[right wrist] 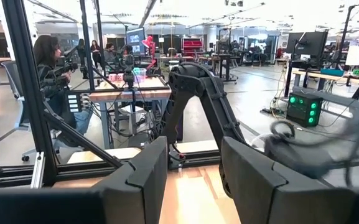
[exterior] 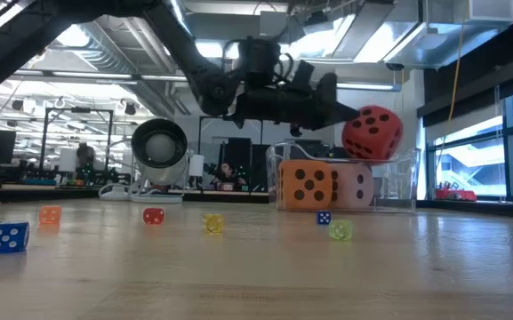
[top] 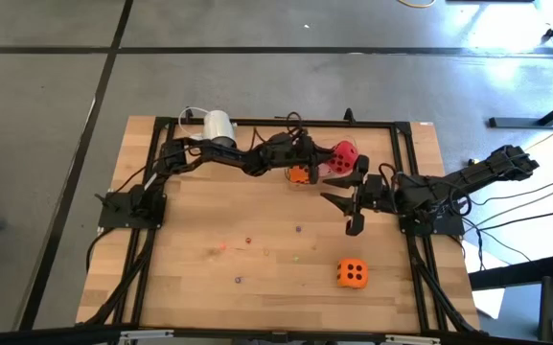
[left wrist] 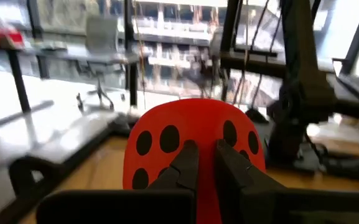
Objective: Pick & Place Dice
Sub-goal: Put the large red die into the transparent bin
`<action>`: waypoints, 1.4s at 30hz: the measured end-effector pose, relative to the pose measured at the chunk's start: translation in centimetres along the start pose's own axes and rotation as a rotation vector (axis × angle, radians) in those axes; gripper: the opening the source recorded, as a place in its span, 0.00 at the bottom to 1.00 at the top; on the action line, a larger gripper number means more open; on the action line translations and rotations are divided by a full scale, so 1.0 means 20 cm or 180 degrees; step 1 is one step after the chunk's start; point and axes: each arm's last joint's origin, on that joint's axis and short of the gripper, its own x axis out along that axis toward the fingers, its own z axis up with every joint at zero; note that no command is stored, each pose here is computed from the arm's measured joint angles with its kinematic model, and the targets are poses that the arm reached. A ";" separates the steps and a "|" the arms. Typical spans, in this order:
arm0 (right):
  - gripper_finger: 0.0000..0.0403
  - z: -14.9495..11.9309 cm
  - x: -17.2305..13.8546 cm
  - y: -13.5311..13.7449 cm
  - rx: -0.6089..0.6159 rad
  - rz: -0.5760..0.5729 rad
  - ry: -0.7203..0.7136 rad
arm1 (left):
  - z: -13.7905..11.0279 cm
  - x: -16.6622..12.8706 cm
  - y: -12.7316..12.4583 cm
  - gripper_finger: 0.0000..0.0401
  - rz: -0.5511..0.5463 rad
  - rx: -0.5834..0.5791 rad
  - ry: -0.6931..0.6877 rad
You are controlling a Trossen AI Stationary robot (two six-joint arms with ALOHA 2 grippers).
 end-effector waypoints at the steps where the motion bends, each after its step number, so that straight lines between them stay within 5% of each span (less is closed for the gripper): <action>1: 0.38 0.00 0.00 0.00 -0.0015 0.0000 -0.0018 | -0.01 0.02 0.00 0.04 -0.0035 0.0000 0.0023; 18: 0.38 0.00 0.00 0.01 0.0011 0.0175 -0.0030 | -0.06 0.09 0.00 0.06 -0.0106 0.0005 0.0320; 42: 0.38 0.00 0.00 0.01 0.0010 0.0164 0.0021 | 0.00 0.08 -0.07 0.29 -0.0296 0.0087 0.0281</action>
